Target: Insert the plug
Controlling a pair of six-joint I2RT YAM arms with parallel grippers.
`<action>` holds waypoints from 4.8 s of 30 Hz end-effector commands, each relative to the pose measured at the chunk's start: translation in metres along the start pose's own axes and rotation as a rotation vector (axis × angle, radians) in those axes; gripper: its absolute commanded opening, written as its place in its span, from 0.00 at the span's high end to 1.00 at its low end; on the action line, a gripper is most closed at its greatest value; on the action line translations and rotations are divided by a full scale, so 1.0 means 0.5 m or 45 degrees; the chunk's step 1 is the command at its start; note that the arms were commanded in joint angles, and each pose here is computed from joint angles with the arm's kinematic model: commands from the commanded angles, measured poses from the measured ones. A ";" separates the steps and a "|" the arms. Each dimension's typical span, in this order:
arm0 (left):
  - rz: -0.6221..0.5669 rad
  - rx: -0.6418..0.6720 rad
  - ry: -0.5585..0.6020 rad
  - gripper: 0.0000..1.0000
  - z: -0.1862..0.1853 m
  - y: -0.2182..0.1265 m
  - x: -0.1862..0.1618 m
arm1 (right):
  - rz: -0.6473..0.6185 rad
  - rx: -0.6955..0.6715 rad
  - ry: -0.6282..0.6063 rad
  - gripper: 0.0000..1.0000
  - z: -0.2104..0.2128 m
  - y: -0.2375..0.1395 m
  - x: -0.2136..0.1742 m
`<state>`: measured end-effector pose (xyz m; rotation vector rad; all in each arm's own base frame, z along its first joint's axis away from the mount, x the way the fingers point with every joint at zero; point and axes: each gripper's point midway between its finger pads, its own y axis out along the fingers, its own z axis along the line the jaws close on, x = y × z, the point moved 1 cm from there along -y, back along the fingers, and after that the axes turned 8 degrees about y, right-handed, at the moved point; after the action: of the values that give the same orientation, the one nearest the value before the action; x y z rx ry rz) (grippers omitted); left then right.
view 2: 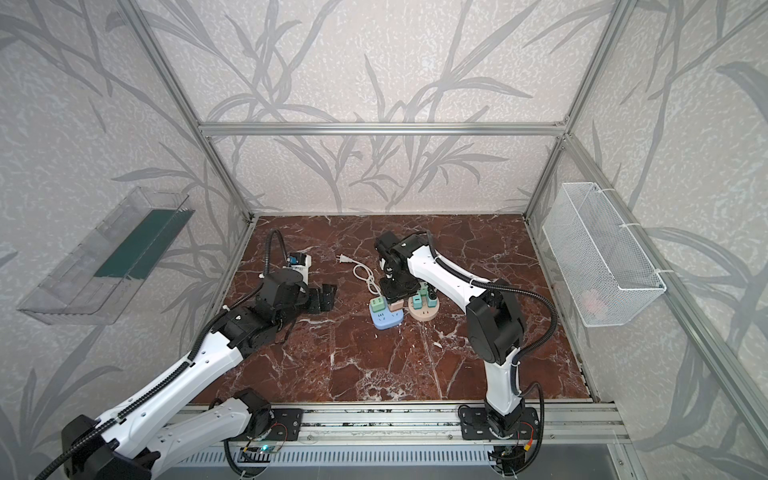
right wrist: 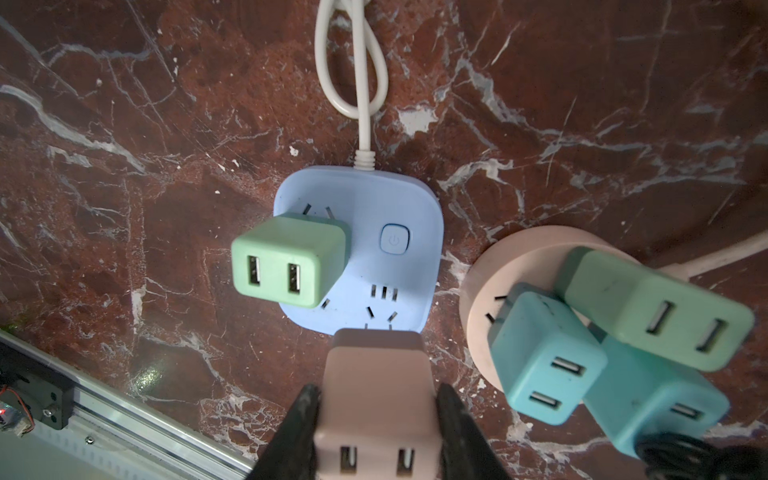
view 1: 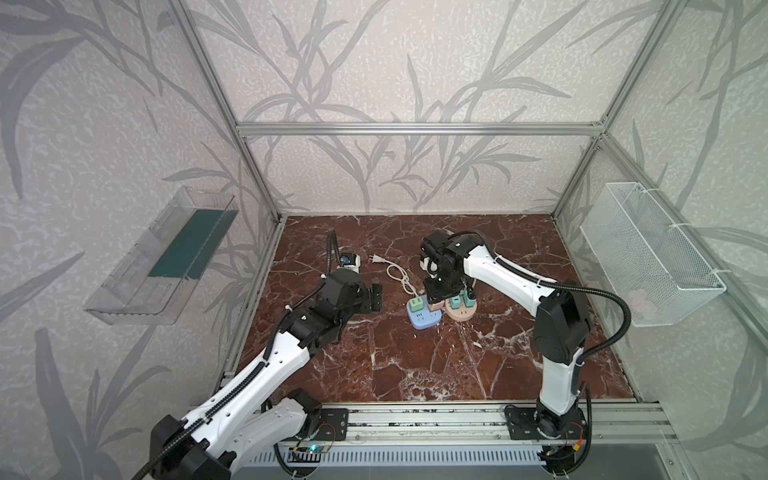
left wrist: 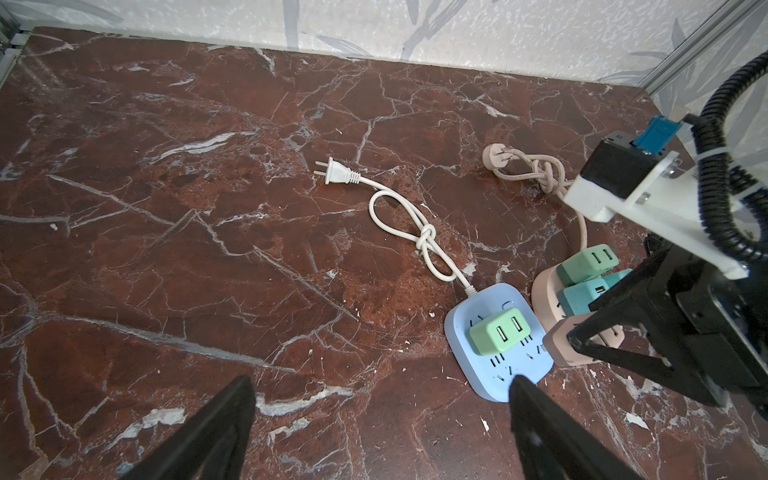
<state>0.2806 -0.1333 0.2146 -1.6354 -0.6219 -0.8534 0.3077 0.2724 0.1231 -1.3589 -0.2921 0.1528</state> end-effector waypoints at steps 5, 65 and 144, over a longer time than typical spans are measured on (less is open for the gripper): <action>0.008 0.020 -0.027 0.06 0.008 0.001 -0.011 | -0.001 -0.033 -0.023 1.00 -0.003 0.017 -0.003; -0.005 0.048 -0.038 0.06 0.019 0.010 -0.027 | 0.056 -0.185 -0.004 1.00 0.001 0.099 -0.029; -0.602 0.901 0.167 0.01 0.365 0.134 -0.069 | -1.285 -0.271 -0.005 0.01 -0.177 -0.236 -0.033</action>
<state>0.3470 0.0409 0.1150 -0.7408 -1.0063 -0.8244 0.3004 0.1580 0.2008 -1.2706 -0.9197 -0.6831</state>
